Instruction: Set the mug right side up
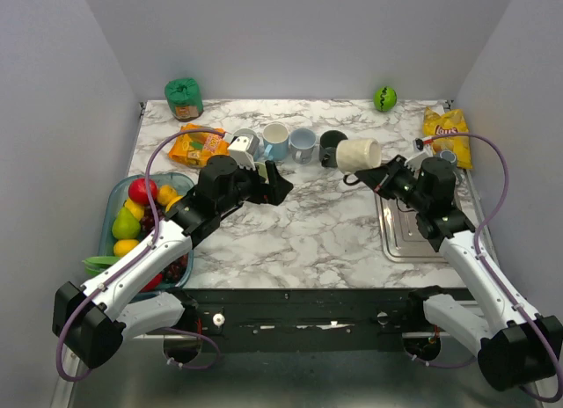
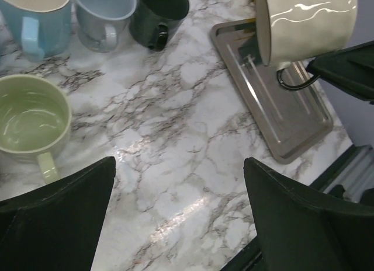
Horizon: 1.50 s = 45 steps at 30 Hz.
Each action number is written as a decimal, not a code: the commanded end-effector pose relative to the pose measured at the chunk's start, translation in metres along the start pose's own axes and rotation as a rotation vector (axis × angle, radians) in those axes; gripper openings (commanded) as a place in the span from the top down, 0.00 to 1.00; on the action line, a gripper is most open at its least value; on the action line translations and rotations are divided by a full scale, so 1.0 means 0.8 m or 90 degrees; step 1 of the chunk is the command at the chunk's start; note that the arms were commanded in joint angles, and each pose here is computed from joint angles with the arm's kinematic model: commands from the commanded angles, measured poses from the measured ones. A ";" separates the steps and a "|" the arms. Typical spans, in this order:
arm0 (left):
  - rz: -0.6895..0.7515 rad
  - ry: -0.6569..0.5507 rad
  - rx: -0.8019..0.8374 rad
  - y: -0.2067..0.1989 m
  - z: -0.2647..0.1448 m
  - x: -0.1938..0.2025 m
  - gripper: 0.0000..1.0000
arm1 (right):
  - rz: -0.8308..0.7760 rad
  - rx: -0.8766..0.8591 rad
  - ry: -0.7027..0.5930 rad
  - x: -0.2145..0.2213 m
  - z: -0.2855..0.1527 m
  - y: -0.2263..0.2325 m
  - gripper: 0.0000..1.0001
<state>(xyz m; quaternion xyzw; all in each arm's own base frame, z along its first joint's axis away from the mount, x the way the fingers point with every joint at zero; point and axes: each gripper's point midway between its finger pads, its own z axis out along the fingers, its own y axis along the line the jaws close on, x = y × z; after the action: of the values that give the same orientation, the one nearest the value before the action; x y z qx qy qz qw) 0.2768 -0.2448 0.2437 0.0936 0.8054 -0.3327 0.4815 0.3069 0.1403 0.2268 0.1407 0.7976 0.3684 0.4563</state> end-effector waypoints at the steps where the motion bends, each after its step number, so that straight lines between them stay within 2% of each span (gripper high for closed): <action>1: -0.029 -0.043 0.146 -0.068 -0.020 -0.045 0.01 | -0.026 -0.297 -0.108 -0.054 -0.027 0.154 0.99; 4: -0.030 -0.057 0.215 -0.095 -0.029 -0.059 0.01 | -0.036 -0.382 -0.114 -0.061 -0.039 0.207 0.99; 12: -0.029 -0.140 0.333 -0.143 -0.052 -0.106 0.01 | -0.023 -0.514 -0.096 -0.055 -0.050 0.287 0.99; 19: -0.053 -0.229 0.380 -0.162 -0.082 -0.147 0.01 | 0.004 -0.568 -0.084 -0.048 -0.058 0.308 0.99; 26: -0.084 -0.231 0.385 -0.167 -0.075 -0.158 0.02 | -0.001 -0.624 -0.077 -0.047 -0.076 0.325 0.99; 30: -0.104 -0.232 0.405 -0.174 -0.073 -0.166 0.09 | -0.029 -0.634 -0.086 -0.044 -0.083 0.327 0.99; 34: -0.127 -0.239 0.428 -0.180 -0.071 -0.173 0.14 | -0.025 -0.650 -0.077 -0.040 -0.089 0.329 0.99; 37: -0.137 -0.241 0.447 -0.187 -0.072 -0.178 0.21 | -0.015 -0.661 -0.071 -0.037 -0.092 0.329 0.99; 41: -0.143 -0.242 0.465 -0.192 -0.073 -0.181 0.41 | -0.005 -0.670 -0.065 -0.033 -0.095 0.328 0.99; 45: -0.152 -0.249 0.472 -0.193 -0.076 -0.183 0.56 | -0.001 -0.674 -0.056 -0.029 -0.094 0.326 0.99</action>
<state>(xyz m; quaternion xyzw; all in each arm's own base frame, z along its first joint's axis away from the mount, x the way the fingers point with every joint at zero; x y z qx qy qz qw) 0.2469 -0.3034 0.4253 0.0903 0.5706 -0.6402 0.5063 0.2504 0.2779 0.4234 -0.0615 0.5388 0.6899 0.4796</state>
